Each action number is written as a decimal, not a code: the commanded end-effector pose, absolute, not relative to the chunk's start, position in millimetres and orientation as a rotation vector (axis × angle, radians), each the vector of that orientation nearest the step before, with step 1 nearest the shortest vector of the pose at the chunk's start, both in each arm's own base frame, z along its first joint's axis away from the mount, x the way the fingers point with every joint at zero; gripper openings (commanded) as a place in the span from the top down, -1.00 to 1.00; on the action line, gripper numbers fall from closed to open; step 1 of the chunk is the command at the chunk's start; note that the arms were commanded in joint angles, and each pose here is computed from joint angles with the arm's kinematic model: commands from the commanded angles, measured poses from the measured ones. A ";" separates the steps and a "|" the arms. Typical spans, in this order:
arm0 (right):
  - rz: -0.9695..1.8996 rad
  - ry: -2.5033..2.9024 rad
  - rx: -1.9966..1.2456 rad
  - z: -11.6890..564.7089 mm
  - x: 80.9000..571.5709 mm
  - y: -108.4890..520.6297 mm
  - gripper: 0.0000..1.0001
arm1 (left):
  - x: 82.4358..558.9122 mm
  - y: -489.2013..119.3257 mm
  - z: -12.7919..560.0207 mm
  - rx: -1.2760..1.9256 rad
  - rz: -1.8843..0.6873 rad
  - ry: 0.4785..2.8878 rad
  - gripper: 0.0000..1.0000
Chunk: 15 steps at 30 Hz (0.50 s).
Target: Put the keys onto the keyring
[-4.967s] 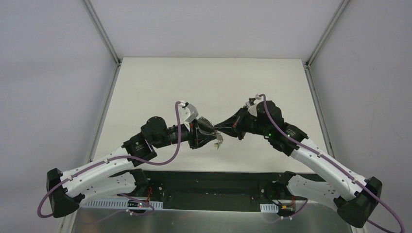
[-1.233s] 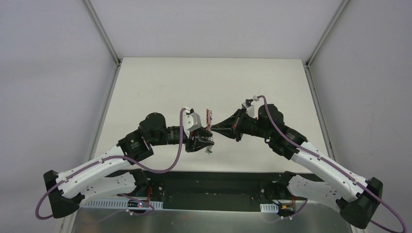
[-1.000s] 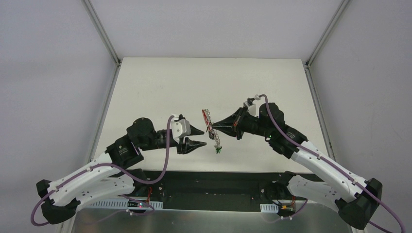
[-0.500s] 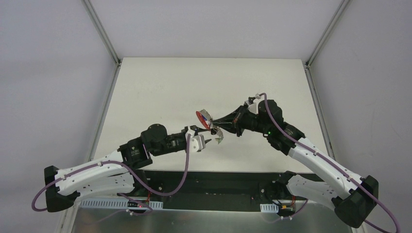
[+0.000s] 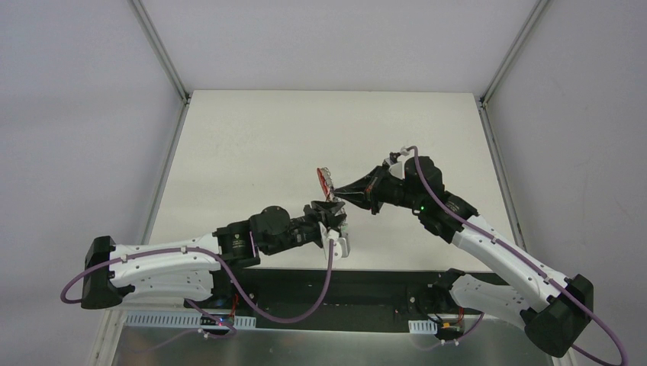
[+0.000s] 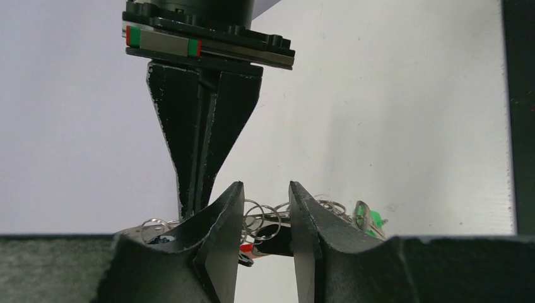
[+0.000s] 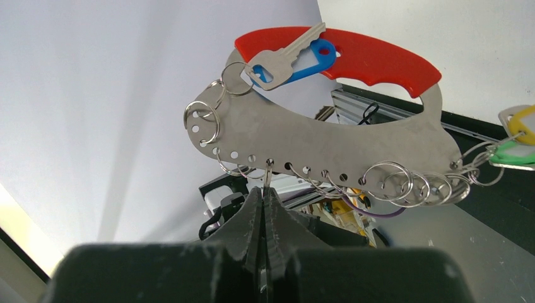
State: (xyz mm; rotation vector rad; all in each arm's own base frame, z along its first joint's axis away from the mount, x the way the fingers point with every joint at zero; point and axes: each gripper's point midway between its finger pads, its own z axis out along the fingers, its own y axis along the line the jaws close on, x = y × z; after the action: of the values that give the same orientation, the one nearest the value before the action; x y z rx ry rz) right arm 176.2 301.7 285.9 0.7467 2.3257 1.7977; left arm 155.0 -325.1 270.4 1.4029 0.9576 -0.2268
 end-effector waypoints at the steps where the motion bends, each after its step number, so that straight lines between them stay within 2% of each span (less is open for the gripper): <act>1: 1.914 2.231 0.779 320.8 178.1 299.0 1.00 | 161.3 -314.6 313.9 1.294 -0.112 0.884 0.40; 15: 1.954 2.184 0.750 332.1 178.0 296.8 1.00 | 164.5 -299.1 324.2 1.256 -0.033 0.868 0.40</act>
State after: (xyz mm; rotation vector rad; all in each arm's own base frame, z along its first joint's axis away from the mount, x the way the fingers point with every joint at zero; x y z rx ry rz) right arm 181.2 298.7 289.6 0.7587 2.2988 1.8050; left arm 159.7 -298.5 317.4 1.2768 0.8819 -0.0850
